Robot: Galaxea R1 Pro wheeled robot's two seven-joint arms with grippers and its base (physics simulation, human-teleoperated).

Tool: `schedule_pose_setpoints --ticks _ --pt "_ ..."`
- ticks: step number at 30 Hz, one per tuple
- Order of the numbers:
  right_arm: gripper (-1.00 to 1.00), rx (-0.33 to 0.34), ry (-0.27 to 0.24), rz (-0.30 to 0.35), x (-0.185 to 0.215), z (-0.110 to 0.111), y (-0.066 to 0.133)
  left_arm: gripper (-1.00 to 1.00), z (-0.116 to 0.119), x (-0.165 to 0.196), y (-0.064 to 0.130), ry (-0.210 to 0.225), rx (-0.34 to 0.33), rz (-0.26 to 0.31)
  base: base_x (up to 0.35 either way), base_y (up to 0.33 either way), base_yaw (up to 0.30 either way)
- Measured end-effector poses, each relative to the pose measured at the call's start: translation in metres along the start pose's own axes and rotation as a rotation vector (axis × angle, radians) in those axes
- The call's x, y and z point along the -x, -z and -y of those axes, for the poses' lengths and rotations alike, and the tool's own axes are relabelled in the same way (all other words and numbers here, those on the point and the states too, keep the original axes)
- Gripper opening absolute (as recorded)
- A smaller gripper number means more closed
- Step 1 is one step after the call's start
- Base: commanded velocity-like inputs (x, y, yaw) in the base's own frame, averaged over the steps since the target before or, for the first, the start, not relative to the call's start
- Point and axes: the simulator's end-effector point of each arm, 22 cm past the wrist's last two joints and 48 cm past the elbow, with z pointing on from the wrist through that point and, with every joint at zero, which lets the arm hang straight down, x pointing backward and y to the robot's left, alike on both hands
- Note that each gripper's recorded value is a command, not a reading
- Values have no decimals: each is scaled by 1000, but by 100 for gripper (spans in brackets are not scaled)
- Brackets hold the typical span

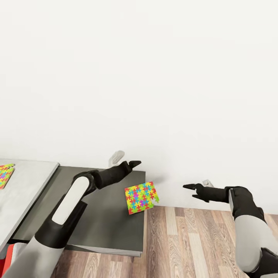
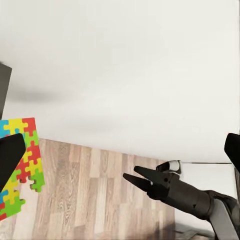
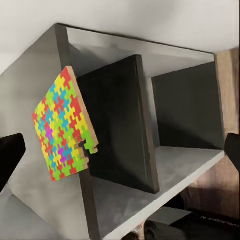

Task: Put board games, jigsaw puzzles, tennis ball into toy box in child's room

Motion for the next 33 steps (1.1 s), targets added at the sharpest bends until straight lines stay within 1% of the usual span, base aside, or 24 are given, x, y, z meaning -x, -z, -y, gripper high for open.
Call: schedule_pose_setpoints --ticks 1,3,4,5,8,9,12,13,16,17,19,20,23,24,28,29,33 --pt "100 -1 -1 0 0 0 0 100 0 0 0 -1 1 0 0 0 0" --pt "100 -29 -29 -13 1 2 -10 100 6 -5 -3 -20 28 -25 0 0 0" --pt "100 -27 -46 -13 3 0 -14 100 9 -7 -5 -27 46 -35 0 0 0" --pt "100 -28 -46 -13 3 0 -15 100 9 -7 -5 -28 47 -35 0 0 0" --pt "100 20 -95 7 11 -14 -24 100 13 -13 -9 -38 110 -56 0 0 0" --pt "100 19 -95 7 11 -14 -24 100 13 -13 -9 -38 111 -57 0 0 0" --pt "100 82 -134 34 20 -31 -28 100 11 -18 -11 -43 187 -69 0 0 0" --pt "100 82 -133 34 20 -31 -28 100 11 -18 -11 -43 188 -69 0 0 0" --pt "100 167 -151 49 25 -54 -31 100 9 -19 -11 -45 240 -72 0 0 0" --pt "100 168 -150 48 25 -54 -31 100 9 -19 -11 -45 240 -72 0 0 0" --pt "100 235 -146 49 26 -72 -32 100 9 -19 -11 -45 259 -71 0 0 0" --pt "100 235 -145 49 26 -72 -32 100 9 -19 -11 -45 260 -71 0 0 0" --pt "100 314 -109 19 21 -96 -33 100 8 -18 -10 -34 270 -71 0 0 0" --pt "100 314 -108 19 21 -96 -33 100 8 -18 -10 -34 270 -71 0 0 0" --pt "100 374 -43 -57 3 -121 -39 100 13 -19 -10 2 240 -84 0 0 0" --pt "100 374 -42 -58 3 -121 -39 100 13 -19 -10 2 240 -85 0 0 0" --pt "100 399 -15 -107 -9 -131 -44 100 18 -20 -11 36 193 -96 0 0 0"
